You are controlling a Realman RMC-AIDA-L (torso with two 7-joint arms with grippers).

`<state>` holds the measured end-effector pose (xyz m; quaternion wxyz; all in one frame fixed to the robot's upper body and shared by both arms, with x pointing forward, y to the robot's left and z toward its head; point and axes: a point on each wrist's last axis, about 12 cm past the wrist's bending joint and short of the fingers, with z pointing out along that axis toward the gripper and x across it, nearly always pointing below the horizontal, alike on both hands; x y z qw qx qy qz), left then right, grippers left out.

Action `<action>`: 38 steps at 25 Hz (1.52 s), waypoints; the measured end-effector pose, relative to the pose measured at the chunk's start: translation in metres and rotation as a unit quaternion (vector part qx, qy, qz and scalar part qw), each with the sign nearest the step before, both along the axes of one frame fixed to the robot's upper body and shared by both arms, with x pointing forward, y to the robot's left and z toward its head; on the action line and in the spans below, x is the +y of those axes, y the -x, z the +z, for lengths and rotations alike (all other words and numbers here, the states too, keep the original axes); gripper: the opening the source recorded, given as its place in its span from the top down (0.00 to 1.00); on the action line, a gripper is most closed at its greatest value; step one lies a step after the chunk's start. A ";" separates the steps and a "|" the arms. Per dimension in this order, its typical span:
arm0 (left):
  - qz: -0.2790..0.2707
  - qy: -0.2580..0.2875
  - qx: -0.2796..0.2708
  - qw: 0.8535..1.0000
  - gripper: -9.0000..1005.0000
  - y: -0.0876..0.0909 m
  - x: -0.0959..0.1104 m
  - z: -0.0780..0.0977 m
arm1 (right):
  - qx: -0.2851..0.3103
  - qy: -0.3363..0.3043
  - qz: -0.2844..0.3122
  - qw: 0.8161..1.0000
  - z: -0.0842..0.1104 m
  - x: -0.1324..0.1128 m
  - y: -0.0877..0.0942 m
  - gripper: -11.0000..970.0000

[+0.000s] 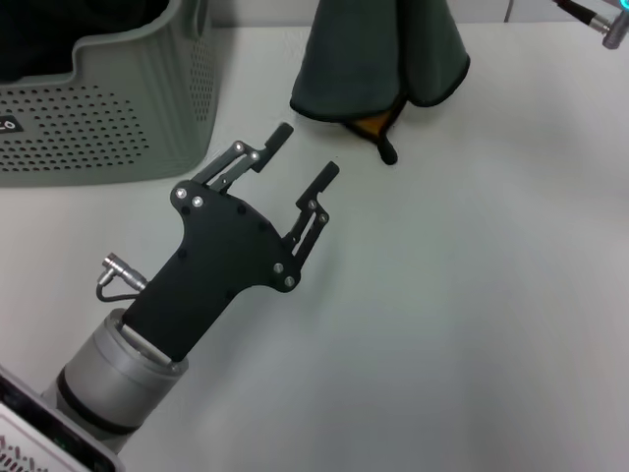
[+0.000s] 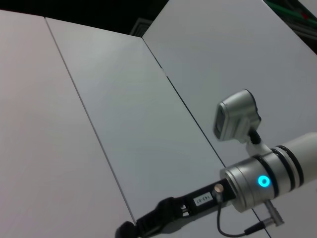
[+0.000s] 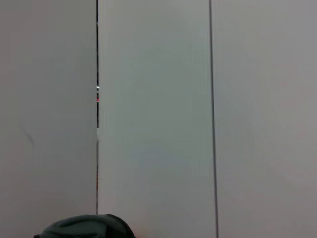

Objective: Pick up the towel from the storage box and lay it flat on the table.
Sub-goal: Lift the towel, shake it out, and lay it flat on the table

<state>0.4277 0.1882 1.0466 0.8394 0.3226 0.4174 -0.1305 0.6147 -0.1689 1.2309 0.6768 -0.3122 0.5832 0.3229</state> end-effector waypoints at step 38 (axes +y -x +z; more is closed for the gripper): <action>0.185 -0.302 -0.190 0.916 0.18 -0.036 -0.022 -0.006 | -0.033 -0.118 0.126 0.984 0.057 0.047 0.012 0.96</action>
